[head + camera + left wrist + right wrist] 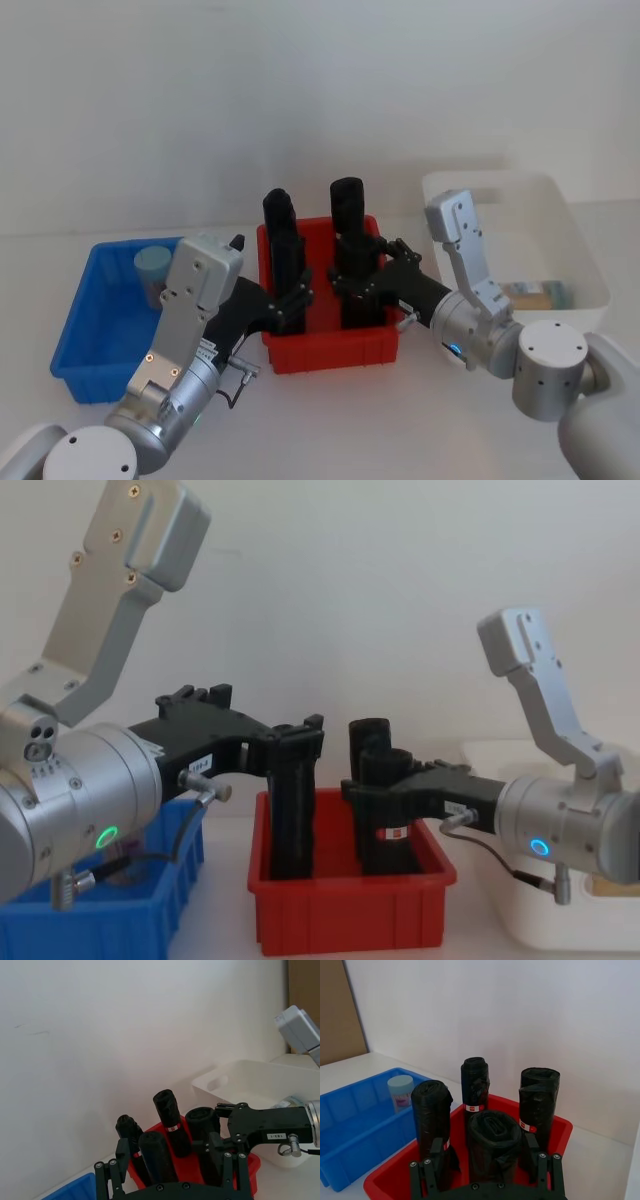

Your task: Pick the cotton swabs from the blue box and place them into the white box.

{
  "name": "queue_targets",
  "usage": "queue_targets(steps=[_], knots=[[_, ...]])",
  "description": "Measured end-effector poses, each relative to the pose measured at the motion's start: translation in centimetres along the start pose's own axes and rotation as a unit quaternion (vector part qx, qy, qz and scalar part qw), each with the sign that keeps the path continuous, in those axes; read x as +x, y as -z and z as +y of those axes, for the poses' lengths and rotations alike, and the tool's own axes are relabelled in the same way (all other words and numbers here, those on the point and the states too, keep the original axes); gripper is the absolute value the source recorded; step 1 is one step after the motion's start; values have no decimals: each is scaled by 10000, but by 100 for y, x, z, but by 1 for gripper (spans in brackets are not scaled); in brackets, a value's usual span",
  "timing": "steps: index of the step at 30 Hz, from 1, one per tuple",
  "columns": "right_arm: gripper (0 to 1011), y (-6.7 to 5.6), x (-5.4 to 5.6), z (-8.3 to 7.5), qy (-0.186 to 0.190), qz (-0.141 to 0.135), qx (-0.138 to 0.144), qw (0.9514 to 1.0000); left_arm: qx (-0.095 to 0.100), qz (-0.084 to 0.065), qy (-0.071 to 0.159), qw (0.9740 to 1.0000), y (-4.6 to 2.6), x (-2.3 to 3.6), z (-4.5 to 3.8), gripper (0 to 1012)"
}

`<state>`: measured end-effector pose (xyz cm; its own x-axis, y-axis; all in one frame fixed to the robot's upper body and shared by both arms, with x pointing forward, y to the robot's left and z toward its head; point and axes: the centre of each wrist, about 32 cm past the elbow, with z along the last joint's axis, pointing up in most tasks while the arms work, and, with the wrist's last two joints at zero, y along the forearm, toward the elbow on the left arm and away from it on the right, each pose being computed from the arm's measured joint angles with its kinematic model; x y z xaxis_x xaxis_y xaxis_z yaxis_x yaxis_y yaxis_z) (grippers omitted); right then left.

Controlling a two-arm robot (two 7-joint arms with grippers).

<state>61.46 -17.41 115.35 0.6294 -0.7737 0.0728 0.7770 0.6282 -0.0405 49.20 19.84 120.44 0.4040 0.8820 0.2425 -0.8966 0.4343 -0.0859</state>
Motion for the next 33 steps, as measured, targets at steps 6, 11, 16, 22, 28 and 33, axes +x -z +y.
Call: queue_targets(steps=[6, 11, 16, 22, 28, 33], knots=[[917, 18, 12, 168, -72, 6, -108, 9999, 0, 0, 0, 10000, 0, 0, 0, 1004], [797, 35, 16, 272, -90, 20, -201, 9998, 0, 0, 0, 10000, 0, 0, 0, 1004], [622, 42, 16, 335, -93, 37, -251, 9996, 0, 0, 0, 10000, 0, 0, 0, 1004], [475, 32, 15, 370, -75, 54, -232, 9997, 0, 0, 0, 10000, 0, 0, 0, 1004], [426, -20, 15, 371, -33, 84, -106, 9999, 0, 0, 0, 10000, 0, 0, 0, 1004], [396, -114, 14, 329, 19, 111, 123, 9999, 0, 0, 0, 10000, 0, 0, 0, 1004]])
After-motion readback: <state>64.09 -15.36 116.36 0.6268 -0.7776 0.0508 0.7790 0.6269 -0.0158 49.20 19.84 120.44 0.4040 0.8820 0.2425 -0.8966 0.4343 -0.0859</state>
